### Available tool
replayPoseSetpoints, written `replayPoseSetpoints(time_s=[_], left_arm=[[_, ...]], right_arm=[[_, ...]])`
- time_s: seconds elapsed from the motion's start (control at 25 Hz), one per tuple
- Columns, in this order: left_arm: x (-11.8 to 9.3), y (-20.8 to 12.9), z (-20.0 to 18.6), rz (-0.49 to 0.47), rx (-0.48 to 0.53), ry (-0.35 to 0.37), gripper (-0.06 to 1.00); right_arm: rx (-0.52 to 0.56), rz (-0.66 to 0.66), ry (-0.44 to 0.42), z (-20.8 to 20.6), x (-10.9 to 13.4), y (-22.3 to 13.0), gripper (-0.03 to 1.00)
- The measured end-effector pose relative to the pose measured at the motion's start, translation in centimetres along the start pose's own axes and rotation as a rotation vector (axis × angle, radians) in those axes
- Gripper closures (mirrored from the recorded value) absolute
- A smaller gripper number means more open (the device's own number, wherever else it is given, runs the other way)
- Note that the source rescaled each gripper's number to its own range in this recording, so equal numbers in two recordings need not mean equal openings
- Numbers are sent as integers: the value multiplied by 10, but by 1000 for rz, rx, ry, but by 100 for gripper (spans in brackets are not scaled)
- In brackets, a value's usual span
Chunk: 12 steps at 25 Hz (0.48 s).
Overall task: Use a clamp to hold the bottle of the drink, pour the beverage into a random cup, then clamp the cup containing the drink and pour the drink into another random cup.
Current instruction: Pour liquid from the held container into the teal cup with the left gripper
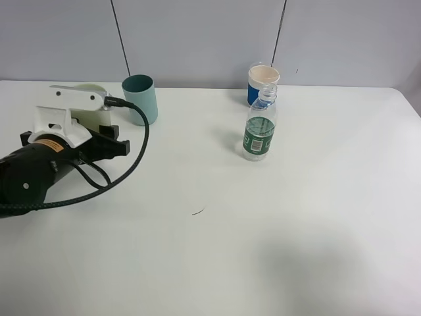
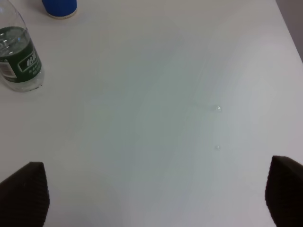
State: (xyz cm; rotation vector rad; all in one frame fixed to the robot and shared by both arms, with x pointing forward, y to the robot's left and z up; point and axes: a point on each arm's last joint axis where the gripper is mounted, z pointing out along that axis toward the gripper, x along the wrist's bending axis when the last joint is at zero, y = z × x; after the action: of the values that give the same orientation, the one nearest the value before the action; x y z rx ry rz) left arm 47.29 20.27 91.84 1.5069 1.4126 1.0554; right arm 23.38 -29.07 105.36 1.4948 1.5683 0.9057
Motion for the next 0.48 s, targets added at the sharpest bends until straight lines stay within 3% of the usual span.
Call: replayPoseSetpoints(time_s=[0.2,0.32,0.48], left_arm=[[17,11,6,-29,-34,-16,90],[31,14,15,-46,-2,10,90],[38,27,31,6,54,13,90]], right_arm=[[0,0,0,0,0,0,15],[0,0,0,0,0,0,15],[0,0,0,0,0,0,15]])
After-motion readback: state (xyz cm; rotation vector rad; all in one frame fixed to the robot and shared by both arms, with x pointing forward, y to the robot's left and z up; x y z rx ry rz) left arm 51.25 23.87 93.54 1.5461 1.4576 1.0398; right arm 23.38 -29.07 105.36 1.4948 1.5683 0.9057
